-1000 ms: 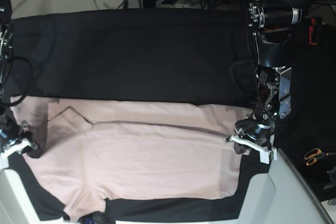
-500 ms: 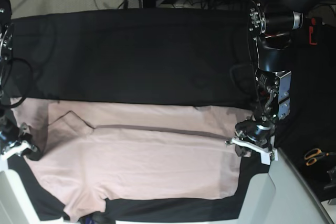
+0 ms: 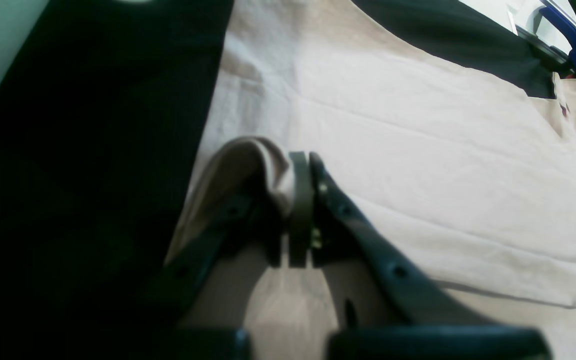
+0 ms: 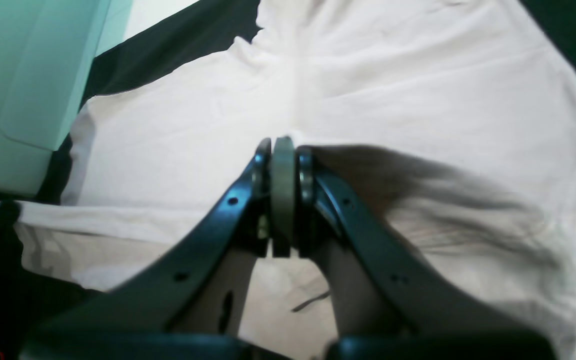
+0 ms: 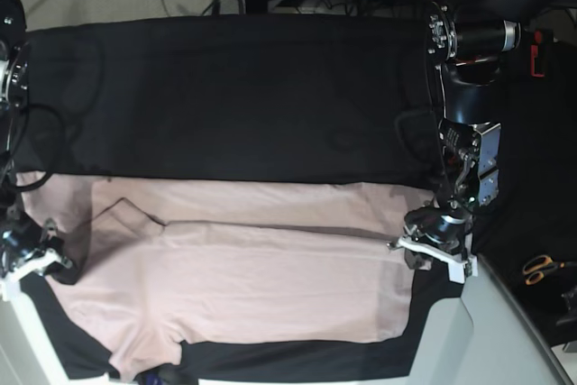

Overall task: Fold the T-shirt properly
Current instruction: 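Lift the shoulder edge with both grippers and fold it over toward the hem, then lower the folded edge onto the shirt and open both grippers, then grasp the folded edge with both grippers and drag it away from the hem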

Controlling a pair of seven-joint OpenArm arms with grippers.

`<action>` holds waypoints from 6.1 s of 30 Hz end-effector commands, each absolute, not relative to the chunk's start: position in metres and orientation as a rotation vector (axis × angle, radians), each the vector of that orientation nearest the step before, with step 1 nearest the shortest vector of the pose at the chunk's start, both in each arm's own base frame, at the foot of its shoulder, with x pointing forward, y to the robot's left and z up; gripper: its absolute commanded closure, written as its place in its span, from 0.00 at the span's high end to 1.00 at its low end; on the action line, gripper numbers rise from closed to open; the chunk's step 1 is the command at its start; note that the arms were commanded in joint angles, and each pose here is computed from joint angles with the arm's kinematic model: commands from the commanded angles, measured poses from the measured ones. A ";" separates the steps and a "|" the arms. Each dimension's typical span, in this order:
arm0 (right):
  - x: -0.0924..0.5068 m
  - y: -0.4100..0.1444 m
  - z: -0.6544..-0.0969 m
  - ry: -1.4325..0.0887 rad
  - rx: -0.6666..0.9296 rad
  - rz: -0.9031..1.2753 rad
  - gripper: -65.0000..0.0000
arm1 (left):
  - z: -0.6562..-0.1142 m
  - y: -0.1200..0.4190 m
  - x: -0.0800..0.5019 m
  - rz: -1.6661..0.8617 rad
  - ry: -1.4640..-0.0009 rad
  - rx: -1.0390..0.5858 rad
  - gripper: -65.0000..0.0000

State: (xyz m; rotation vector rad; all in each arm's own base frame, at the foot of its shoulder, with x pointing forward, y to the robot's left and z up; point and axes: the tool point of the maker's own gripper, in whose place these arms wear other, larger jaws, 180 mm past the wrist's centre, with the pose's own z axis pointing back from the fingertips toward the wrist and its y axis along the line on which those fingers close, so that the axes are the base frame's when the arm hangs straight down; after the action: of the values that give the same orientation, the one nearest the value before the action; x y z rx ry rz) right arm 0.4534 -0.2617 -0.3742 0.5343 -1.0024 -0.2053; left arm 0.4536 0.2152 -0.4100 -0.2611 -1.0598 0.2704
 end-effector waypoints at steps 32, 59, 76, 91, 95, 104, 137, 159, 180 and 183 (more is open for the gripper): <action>0.416 -0.317 -0.309 -1.271 0.665 -0.399 0.76 | -0.338 0.231 0.440 0.119 -1.215 -0.199 0.63; 0.357 -0.348 -0.472 -0.912 0.575 -1.228 0.69 | -0.440 0.264 0.309 0.413 -0.938 -0.290 0.62; 0.356 -0.344 -0.474 -0.902 0.580 -1.227 0.00 | -0.446 0.228 0.328 0.493 -0.945 -0.386 0.62; 0.353 -0.345 -0.477 -0.895 0.574 -1.226 0.00 | -0.473 0.253 0.354 0.784 -0.906 -0.427 0.62; 0.353 -0.345 -0.477 -0.895 0.574 -1.226 0.00 | -0.469 0.255 0.360 0.787 -0.915 -0.431 0.62; 0.353 -0.346 -0.477 -0.896 0.573 -1.226 0.00 | -0.464 0.247 0.384 0.801 -0.913 -0.470 0.62; 0.343 -0.366 -0.474 -0.907 0.529 -1.222 0.00 | -0.480 0.226 0.372 0.671 -0.832 -0.450 0.00; 0.255 -0.358 -0.478 -0.798 0.493 -1.051 0.00 | -0.469 0.261 0.250 0.603 -0.849 -0.228 0.00; 0.161 -0.344 -0.494 -0.675 0.408 -0.991 0.00 | -0.462 0.260 0.167 0.528 -0.776 -0.160 0.00; 0.154 -0.334 -0.499 -0.639 0.425 -0.991 0.00 | -0.455 0.258 0.164 0.513 -0.785 -0.159 0.00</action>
State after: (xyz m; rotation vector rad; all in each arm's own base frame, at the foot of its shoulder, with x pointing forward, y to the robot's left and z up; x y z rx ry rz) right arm 0.1570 -0.3288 -0.5017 0.4375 -0.6470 -0.9994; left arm 0.1619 0.2502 -0.4622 -0.1776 -0.7575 0.5142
